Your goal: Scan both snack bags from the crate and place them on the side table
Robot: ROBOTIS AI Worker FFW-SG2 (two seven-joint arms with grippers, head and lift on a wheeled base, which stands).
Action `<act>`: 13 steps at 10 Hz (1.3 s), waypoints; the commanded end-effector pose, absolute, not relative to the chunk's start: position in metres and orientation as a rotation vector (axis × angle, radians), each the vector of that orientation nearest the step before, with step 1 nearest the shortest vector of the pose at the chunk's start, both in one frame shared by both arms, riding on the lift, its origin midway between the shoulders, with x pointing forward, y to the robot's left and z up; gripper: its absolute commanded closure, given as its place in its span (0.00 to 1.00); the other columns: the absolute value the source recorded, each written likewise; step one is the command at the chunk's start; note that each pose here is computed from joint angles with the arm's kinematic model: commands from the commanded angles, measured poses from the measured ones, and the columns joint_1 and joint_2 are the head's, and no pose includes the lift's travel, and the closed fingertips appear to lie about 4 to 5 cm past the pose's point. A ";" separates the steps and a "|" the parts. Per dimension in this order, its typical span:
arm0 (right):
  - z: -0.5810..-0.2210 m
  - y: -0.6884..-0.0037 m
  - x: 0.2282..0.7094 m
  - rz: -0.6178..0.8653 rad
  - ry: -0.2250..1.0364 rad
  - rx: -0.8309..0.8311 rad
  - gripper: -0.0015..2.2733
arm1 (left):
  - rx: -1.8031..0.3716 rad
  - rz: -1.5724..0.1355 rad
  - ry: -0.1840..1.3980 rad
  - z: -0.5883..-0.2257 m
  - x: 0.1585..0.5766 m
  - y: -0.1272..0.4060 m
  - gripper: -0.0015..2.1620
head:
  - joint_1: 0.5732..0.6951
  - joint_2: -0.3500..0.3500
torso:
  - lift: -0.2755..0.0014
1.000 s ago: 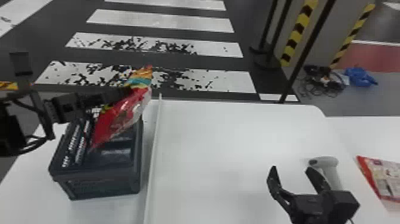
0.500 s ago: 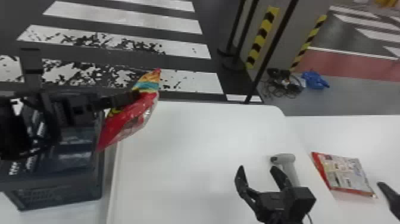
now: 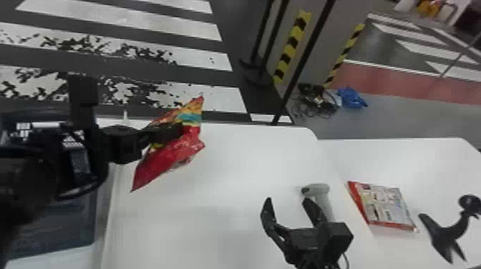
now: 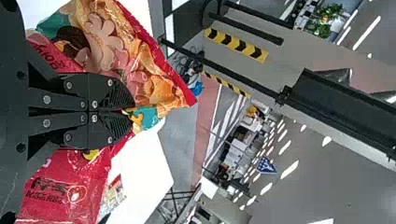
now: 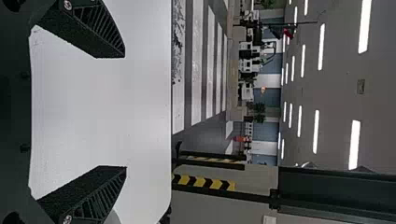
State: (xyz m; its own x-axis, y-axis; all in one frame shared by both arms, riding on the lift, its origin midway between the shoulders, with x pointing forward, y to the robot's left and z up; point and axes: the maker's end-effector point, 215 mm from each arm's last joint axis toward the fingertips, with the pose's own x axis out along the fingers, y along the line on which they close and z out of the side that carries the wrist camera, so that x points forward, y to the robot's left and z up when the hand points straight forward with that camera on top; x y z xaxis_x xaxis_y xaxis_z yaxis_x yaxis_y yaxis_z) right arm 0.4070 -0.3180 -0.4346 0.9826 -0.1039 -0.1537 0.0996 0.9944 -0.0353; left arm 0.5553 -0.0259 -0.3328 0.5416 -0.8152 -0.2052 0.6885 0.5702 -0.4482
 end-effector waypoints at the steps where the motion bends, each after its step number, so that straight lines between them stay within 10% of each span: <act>1: -0.430 -0.321 0.405 -0.108 0.142 -0.023 0.03 | -0.264 -0.940 0.391 -0.346 0.552 -0.061 0.99 | 1.00 0.00 | 0.64; 9: -0.399 -0.333 0.403 -0.139 0.061 -0.008 0.03 | -0.133 -0.960 0.513 -0.443 0.490 -0.150 0.99 | 1.00 0.00 | 0.64; 10: -0.399 -0.333 0.403 -0.139 0.061 -0.008 0.03 | -0.116 -0.954 0.529 -0.452 0.485 -0.152 0.85 | 1.00 0.00 | 0.64; 11: -0.400 -0.333 0.402 -0.140 0.062 -0.005 0.03 | -0.117 -0.956 0.533 -0.454 0.483 -0.153 0.27 | 1.00 0.00 | 0.64; 12: -0.400 -0.333 0.402 -0.142 0.061 0.002 0.03 | -0.115 -0.958 0.529 -0.452 0.484 -0.153 0.00 | 1.00 0.00 | 0.64; 13: -0.399 -0.333 0.402 -0.142 0.060 0.002 0.03 | -0.118 -0.954 0.523 -0.449 0.487 -0.151 0.00 | 1.00 0.00 | 0.64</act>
State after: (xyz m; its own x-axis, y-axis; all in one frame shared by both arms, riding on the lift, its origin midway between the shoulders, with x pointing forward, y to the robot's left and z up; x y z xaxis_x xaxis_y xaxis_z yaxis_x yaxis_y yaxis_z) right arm 0.4020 -0.3336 -0.3990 0.9882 -0.1408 -0.0602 0.1409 0.9900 -0.0037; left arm 0.4860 -0.1494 -0.4531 0.4627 -0.8007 -0.3805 0.7463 0.5835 -0.3203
